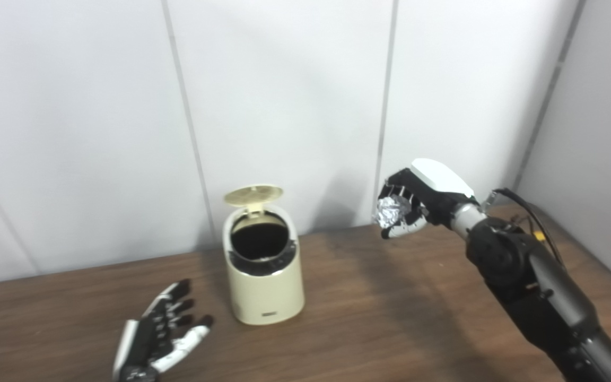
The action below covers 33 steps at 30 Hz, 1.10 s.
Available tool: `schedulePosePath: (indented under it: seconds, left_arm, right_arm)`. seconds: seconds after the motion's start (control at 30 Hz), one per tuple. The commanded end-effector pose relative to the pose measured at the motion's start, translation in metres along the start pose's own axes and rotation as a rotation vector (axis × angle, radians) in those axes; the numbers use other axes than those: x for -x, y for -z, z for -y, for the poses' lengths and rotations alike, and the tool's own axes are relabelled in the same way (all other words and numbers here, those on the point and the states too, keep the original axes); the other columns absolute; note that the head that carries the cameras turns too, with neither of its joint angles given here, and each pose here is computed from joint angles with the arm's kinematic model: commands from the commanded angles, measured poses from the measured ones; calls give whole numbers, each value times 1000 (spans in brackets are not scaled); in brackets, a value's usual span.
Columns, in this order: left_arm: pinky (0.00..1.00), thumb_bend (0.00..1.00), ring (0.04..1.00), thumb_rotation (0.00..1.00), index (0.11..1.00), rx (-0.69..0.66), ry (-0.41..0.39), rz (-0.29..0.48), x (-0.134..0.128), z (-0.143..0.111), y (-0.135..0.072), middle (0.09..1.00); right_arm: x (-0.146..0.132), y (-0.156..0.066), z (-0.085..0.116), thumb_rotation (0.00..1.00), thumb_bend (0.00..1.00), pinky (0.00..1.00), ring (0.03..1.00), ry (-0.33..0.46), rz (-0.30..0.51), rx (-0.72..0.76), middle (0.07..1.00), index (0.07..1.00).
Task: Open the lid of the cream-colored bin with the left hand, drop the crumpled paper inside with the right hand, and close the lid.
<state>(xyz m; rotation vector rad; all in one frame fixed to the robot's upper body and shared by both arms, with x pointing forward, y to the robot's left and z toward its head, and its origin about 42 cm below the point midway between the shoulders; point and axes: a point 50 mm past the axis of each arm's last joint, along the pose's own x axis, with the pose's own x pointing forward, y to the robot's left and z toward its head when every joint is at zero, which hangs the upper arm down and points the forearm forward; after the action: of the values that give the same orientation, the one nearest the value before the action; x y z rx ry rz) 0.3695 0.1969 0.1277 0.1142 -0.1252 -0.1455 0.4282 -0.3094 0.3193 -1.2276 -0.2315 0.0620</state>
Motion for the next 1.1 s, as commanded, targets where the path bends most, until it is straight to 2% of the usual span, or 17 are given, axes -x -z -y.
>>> schedulePosePath:
  seconds: [0.0,0.23,0.33,0.4,0.47,0.6,0.73,0.8,0.93,0.97,1.07]
  left_arm:
    - [739,701,839,238,895,-23,3,93,-14,1,-20,888]
    - [715,701,831,255,898,-27,3,96,-13,9,-20,889]
    - [735,706,829,283,900,-38,-1,95,-12,11,-21,888]
    - [739,711,832,295,901,-41,-2,95,-12,12,-21,885]
    - [745,716,837,299,901,-37,-3,93,-12,13,-20,885]
    - [750,735,835,309,900,-37,-5,92,-14,15,-20,883]
    - [748,735,836,305,900,-42,-7,86,-15,17,-20,885]
    - [746,730,837,305,902,-43,-6,85,-15,17,-20,886]
    - [749,734,841,313,901,-38,-7,85,-16,18,-20,887]
    - [749,731,840,312,901,-38,-6,87,-16,19,-20,887]
    - [754,716,839,301,903,-32,-4,87,-17,20,-21,890]
  right_arm:
    - [-12,-18,28,0,504,446,442,100,84,-6,495,483]
    - [-22,-56,22,0,504,416,421,86,165,-84,481,497]
    - [-25,-68,20,0,504,438,424,95,197,-42,483,496]
    - [-25,-74,19,0,517,496,447,102,206,-12,477,494]
    - [-26,-81,18,0,520,518,453,94,204,-33,472,497]
    - [-27,-94,16,0,520,391,431,82,211,-103,475,498]
    - [-32,-102,13,0,520,380,416,85,231,-99,480,498]
    - [-32,-108,12,0,520,426,421,86,229,-83,468,510]
    - [-32,-118,13,0,519,382,404,79,244,-113,465,512]
    - [-32,-121,12,0,519,384,402,77,250,-116,468,512]
    - [-33,-126,11,0,520,481,424,73,254,-126,473,500]
